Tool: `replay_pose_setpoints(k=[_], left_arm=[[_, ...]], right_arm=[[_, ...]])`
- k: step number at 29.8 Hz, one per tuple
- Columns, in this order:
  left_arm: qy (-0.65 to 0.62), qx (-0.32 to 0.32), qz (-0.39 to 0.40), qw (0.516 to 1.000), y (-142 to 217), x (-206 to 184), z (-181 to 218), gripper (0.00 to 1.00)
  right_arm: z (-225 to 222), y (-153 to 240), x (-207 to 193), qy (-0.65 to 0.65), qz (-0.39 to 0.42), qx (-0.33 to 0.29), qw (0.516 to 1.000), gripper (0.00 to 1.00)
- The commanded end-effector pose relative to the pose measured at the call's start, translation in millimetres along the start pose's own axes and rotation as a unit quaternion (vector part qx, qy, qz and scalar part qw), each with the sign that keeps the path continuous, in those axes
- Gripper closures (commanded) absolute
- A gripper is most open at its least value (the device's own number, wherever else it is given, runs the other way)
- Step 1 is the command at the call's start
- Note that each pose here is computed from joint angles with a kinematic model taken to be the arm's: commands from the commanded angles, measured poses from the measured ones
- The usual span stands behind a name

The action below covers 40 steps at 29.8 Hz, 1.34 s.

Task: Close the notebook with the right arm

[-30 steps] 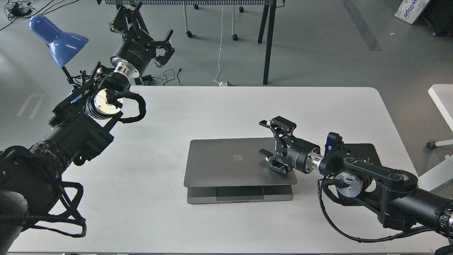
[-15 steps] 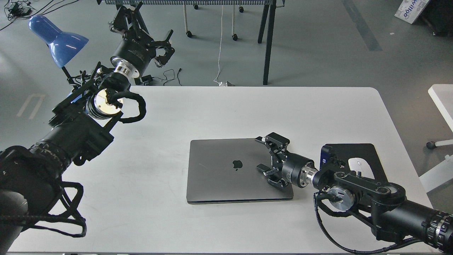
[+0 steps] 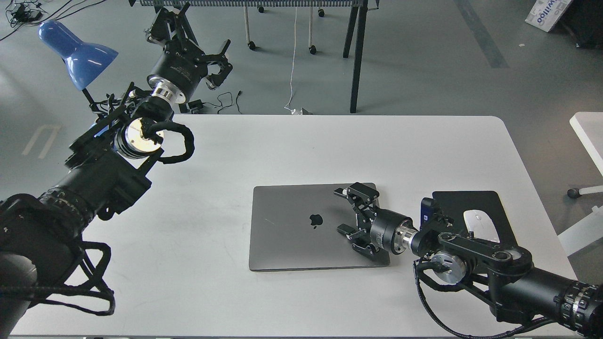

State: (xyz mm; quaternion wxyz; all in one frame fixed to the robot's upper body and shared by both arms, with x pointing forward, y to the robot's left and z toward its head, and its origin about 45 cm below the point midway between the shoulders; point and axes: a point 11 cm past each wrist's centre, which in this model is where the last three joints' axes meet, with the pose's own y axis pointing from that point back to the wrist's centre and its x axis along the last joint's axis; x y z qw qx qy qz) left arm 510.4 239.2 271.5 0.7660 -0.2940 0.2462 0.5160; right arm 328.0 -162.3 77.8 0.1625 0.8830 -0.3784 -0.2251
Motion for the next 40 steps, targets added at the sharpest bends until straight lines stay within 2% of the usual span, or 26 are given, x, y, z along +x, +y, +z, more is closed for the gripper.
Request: replay_pose_setpoints(k=[1,5,11,16,22,27,40], left_arm=[[0.0,0.0,0.0,1.0,0,0,0,0.0],[-0.001,-0.001,0.0,1.0,0,1,1,0.0],[-0.001,-0.001,0.0,1.0,0,1,1,0.0],[-0.001,-0.001,0.0,1.0,0,1,1,0.0],[0.0,0.0,0.0,1.0,0,0,-1,0.0],[0.001,0.0,-0.001,1.0,0,-1,-1,0.0],[0.001,0.0,-0.001,1.0,0,-1,-1,0.0]], right_arm=[[-29,1,1,0.005,-0.005,0.032,0.999,0.0],[-74,19,29,0.018,0.021,0.081,0.996,0.0],[-167,50,73,-0.014,0.08,0.22,0.972,0.0],[-216,84,106,-0.053,0.123,0.309,0.942,0.0],[-233,114,144,-0.114,0.17,0.363,0.909,0.0],[-221,123,170,-0.224,0.182,0.376,0.881,0.0],[-217,109,166,-0.24,0.171,0.385,0.875,0.0]])
